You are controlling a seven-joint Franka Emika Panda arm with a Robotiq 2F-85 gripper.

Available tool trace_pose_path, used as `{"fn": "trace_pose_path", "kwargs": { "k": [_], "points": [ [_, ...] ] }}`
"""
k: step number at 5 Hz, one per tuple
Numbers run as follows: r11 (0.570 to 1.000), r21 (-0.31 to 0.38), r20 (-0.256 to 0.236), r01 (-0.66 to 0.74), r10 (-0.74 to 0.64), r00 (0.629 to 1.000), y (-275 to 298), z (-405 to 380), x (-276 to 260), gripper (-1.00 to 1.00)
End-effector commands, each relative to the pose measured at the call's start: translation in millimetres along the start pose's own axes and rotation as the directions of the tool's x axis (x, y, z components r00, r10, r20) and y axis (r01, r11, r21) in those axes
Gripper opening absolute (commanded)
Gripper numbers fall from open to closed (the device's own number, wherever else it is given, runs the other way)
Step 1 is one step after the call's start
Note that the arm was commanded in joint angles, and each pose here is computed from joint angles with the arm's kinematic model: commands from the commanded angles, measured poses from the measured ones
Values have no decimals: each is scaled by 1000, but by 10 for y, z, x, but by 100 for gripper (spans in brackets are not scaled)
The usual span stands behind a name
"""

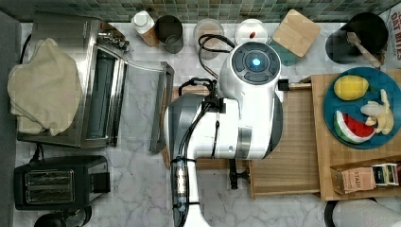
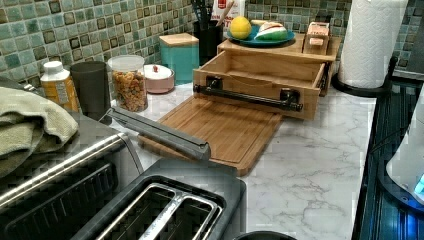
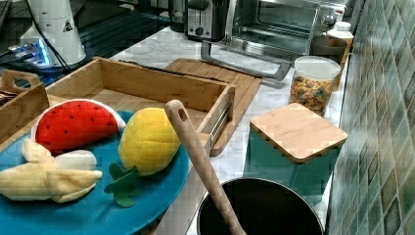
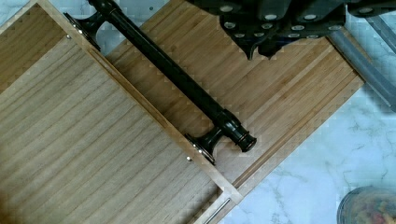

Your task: Close the drawer.

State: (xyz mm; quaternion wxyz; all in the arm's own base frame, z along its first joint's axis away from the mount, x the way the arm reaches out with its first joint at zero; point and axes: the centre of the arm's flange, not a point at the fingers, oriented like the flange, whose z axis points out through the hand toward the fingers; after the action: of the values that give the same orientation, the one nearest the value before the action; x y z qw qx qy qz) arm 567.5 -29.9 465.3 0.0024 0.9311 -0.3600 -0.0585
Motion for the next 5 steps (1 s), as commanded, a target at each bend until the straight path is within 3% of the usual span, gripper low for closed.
{"fn": "trace_pose_path", "kwargs": {
  "k": [1,3,5],
  "points": [
    [1000,5,6,-2,2,1000,-3,8,-5,-100],
    [973,43,-72,228,-225,972,102,318,-240,-100],
    [900,57,-70,432,-428,901,59,743,-563,-100]
  ]
}}
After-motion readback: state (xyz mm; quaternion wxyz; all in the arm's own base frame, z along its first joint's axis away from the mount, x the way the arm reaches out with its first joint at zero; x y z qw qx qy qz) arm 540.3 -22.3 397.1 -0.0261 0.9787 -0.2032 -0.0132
